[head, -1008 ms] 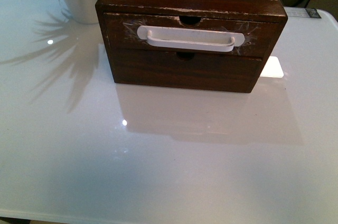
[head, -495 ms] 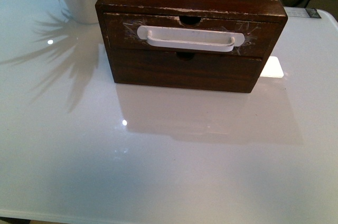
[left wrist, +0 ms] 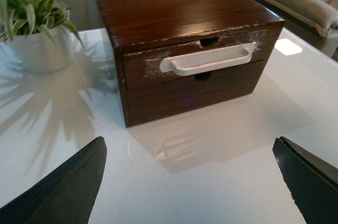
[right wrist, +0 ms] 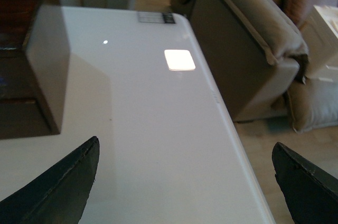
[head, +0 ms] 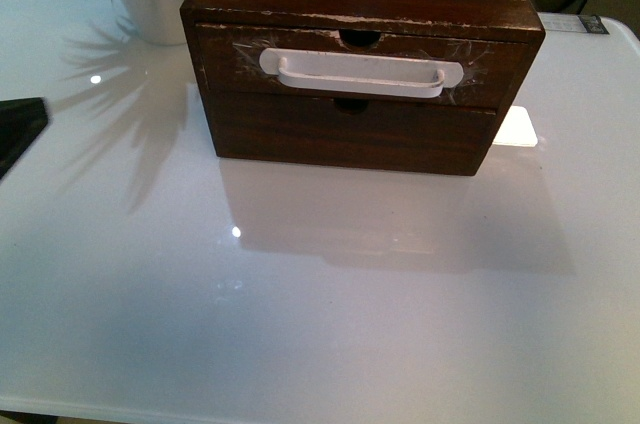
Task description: Open drawer
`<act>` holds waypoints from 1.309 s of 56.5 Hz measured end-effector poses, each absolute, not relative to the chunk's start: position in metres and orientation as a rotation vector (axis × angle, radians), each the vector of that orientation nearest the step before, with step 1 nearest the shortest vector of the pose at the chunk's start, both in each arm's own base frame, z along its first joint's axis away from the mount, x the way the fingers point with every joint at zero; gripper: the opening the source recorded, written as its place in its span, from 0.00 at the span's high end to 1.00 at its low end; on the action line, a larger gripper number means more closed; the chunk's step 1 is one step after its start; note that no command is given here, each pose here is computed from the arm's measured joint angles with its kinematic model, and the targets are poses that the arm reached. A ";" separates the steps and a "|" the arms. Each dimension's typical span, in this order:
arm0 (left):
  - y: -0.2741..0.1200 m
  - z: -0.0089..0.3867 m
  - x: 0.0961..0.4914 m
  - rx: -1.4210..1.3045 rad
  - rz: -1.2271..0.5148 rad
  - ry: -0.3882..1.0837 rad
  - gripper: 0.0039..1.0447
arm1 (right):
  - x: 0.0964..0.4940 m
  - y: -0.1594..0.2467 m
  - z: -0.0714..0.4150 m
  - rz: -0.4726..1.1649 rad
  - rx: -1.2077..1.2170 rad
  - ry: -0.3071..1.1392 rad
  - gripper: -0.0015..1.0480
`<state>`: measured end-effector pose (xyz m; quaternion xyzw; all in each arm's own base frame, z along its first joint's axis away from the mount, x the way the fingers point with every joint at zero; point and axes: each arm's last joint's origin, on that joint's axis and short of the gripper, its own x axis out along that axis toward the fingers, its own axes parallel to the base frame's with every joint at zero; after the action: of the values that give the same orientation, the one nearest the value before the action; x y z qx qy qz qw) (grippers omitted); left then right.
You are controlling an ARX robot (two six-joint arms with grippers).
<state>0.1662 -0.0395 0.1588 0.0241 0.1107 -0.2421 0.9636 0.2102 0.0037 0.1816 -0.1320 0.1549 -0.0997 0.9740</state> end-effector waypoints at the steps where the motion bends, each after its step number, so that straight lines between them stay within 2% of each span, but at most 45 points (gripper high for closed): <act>1: -0.042 0.158 0.171 0.074 -0.497 0.218 0.08 | 0.215 0.006 0.180 -0.180 -0.302 0.319 0.09; 10: -0.066 0.144 0.214 0.272 -0.591 0.200 0.08 | 0.256 0.021 0.163 0.039 -0.581 0.397 0.09; 17: -0.081 0.129 0.234 0.372 -0.685 0.185 0.08 | 0.277 0.035 0.150 0.220 -0.747 0.424 0.09; 38: -0.102 0.106 0.276 0.527 -0.829 0.133 0.08 | 0.302 0.075 0.135 0.586 -0.929 0.402 0.09; 55: -0.127 0.096 0.314 0.612 -0.883 0.100 0.08 | 0.330 0.091 0.117 0.733 -1.025 0.415 0.09; 74: -0.145 0.086 0.337 0.669 -0.922 0.077 0.08 | 0.350 0.101 0.110 0.855 -1.050 0.406 0.09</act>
<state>0.3370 -0.1453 0.0864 0.3168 0.0363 -0.4365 0.8413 0.3504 0.1013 0.1104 -0.4825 0.1864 0.3928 0.7603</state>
